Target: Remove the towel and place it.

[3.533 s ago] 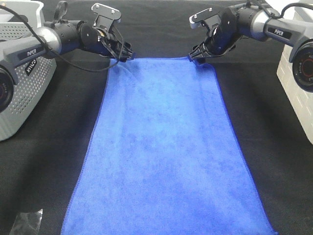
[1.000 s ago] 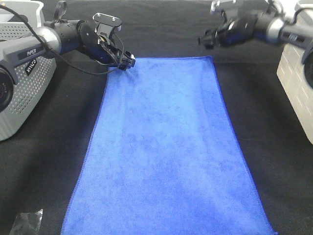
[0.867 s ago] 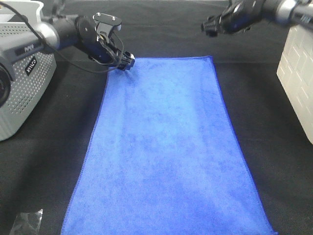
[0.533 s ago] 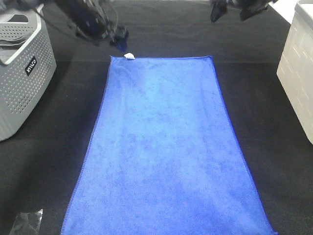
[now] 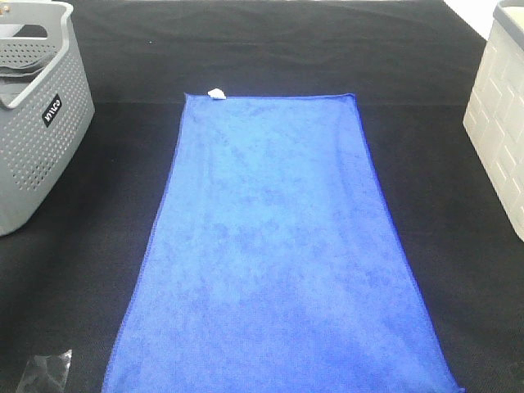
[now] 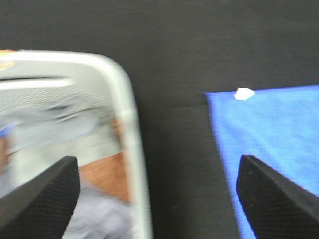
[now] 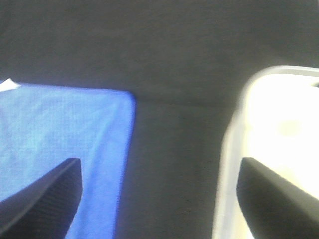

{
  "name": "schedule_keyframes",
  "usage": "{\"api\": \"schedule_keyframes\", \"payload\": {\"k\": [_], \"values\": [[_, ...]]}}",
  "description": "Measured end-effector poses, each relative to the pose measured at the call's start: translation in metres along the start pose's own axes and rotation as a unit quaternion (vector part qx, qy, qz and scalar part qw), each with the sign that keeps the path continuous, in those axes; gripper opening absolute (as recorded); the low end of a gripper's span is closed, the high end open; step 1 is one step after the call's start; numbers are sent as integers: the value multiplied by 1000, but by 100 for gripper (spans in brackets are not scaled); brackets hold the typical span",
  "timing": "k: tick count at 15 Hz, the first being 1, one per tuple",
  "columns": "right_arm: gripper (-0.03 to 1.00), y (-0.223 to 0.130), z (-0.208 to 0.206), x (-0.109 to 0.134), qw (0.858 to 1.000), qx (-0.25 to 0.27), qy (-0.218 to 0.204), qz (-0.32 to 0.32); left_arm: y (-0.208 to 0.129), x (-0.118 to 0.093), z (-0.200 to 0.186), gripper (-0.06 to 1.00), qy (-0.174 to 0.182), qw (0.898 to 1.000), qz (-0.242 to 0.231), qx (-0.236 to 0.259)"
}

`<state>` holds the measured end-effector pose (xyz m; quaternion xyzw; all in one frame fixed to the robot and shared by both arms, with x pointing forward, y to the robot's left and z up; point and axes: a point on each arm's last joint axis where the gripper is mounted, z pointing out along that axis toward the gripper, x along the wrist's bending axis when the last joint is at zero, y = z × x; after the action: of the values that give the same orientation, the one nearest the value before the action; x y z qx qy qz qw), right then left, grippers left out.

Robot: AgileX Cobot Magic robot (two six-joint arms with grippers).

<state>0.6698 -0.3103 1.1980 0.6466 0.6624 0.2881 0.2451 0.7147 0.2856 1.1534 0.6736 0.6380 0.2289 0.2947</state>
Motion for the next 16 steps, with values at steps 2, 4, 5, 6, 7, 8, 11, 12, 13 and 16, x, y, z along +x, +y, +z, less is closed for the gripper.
{"api": "schedule_keyframes", "payload": {"k": [2, 4, 5, 6, 7, 8, 11, 12, 13, 16], "values": [[79, 2, -21, -7, 1000, -18, -13, 5, -3, 33, -14, 80, 25, 999, -28, 15], [79, -6, -43, -3, 1000, -17, -8, 7, -8, 39, -20, 80, 32, 999, -34, 27], [79, -25, -64, 1, 1000, -1, -6, 9, -16, 36, -38, 80, 35, 998, -34, 36], [79, -43, -81, 3, 1000, 12, -5, 10, -23, 34, -60, 80, 45, 998, -31, 37], [79, -68, -104, 7, 1000, 22, -5, 11, -33, 33, -82, 80, 59, 997, -28, 42], [79, -93, -126, 10, 1000, 27, -5, 12, -50, 31, -103, 80, 75, 995, -26, 53], [79, -181, -175, 20, 999, 35, -5, 14, -108, 22, -183, 80, 111, 993, -28, 33], [79, -212, -191, 23, 1000, 26, -8, 12, -130, 17, -202, 80, 113, 993, -33, 21], [79, -239, -205, 24, 1000, 11, -15, 7, -151, 13, -218, 80, 113, 993, -37, 5], [79, -326, -243, 27, 996, -77, -49, -10, -225, 6, -258, 80, 135, 989, -22, -56]]}}
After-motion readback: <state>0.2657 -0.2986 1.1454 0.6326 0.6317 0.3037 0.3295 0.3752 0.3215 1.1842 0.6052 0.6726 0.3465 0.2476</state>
